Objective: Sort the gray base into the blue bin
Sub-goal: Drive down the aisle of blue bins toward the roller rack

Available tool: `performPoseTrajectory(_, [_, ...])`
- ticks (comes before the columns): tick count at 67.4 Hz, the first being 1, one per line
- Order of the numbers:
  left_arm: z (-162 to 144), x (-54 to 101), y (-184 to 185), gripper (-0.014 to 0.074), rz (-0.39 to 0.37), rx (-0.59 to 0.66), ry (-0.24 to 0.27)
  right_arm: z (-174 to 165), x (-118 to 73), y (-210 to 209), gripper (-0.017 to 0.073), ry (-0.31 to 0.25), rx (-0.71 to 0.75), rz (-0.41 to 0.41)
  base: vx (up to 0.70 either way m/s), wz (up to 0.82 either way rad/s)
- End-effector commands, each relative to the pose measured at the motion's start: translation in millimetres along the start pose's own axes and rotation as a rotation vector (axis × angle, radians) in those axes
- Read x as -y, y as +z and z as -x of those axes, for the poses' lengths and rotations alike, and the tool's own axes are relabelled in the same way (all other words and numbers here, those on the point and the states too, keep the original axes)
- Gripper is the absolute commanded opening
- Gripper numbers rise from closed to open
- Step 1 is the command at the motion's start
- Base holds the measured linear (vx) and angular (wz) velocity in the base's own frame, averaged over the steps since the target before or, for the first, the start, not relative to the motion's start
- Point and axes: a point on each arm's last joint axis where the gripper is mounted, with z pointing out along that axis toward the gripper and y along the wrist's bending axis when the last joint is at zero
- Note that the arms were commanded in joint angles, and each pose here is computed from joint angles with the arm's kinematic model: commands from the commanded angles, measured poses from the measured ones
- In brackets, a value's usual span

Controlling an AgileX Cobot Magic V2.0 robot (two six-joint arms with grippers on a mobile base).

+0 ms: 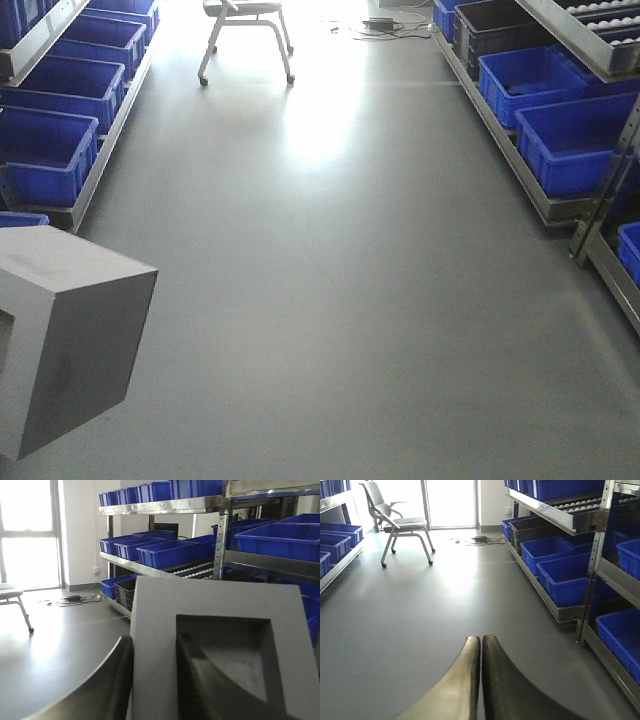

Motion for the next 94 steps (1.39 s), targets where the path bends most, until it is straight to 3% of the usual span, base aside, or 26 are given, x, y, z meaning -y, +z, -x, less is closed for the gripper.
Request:
performPoseTrajectory(1, [20.7, 0.5, -1.6, -0.0006, 0.005, 0.133, -0.016, 6.6, 0.3, -0.7, -0.0005, -0.019, 0.082, -0.006, 0.42, 0.07])
performPoseTrajectory(66, [20.7, 0.5, -1.6, -0.0006, 0.005, 0.133, -0.016, 6.6, 0.3, -0.7, -0.0005, -0.019, 0.082, -0.006, 0.38, 0.14])
performPoseTrajectory(94, [20.7, 0.5, -1.6, -0.0006, 0.005, 0.133, -0.016, 6.6, 0.3, -0.7, -0.0005, -0.019, 0.082, -0.006, 0.27, 0.54])
